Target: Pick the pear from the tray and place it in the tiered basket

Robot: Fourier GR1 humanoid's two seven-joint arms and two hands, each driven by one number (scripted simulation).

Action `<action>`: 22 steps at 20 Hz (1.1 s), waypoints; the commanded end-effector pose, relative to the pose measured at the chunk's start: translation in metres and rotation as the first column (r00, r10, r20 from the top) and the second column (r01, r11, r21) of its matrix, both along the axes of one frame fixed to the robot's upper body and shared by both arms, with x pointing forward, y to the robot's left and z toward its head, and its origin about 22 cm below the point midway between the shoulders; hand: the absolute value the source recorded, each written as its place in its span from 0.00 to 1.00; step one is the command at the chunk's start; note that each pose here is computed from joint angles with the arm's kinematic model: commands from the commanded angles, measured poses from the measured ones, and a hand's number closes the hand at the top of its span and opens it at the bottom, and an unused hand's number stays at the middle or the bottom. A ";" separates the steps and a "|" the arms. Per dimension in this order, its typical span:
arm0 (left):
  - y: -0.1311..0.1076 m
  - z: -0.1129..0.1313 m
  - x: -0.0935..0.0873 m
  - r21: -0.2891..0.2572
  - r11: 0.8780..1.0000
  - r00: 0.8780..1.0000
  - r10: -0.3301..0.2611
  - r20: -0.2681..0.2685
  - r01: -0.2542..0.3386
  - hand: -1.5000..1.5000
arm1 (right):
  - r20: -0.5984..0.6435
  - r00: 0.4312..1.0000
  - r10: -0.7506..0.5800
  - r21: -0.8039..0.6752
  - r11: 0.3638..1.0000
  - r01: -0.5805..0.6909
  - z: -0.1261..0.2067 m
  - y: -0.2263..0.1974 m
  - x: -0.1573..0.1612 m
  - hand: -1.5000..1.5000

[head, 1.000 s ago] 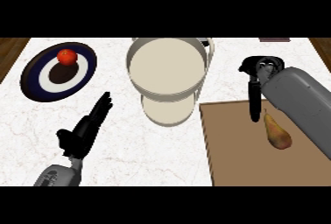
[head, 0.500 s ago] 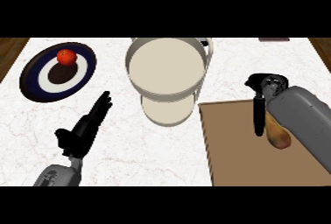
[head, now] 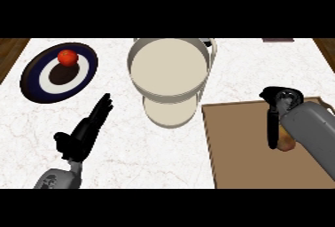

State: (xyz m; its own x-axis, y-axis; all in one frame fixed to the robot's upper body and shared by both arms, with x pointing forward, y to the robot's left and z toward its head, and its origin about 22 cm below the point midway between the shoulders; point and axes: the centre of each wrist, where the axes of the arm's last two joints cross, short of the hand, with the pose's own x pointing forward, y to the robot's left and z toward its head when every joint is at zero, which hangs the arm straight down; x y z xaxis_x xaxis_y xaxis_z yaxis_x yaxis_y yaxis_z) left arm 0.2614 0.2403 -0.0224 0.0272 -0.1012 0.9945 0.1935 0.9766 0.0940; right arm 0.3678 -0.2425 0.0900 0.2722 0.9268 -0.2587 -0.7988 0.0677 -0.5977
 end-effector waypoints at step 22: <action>-0.010 0.004 0.009 0.025 1.000 1.000 -0.011 -0.003 0.011 0.50 | 0.139 0.990 0.005 0.097 0.995 -0.019 -0.045 -0.003 -0.012 1.00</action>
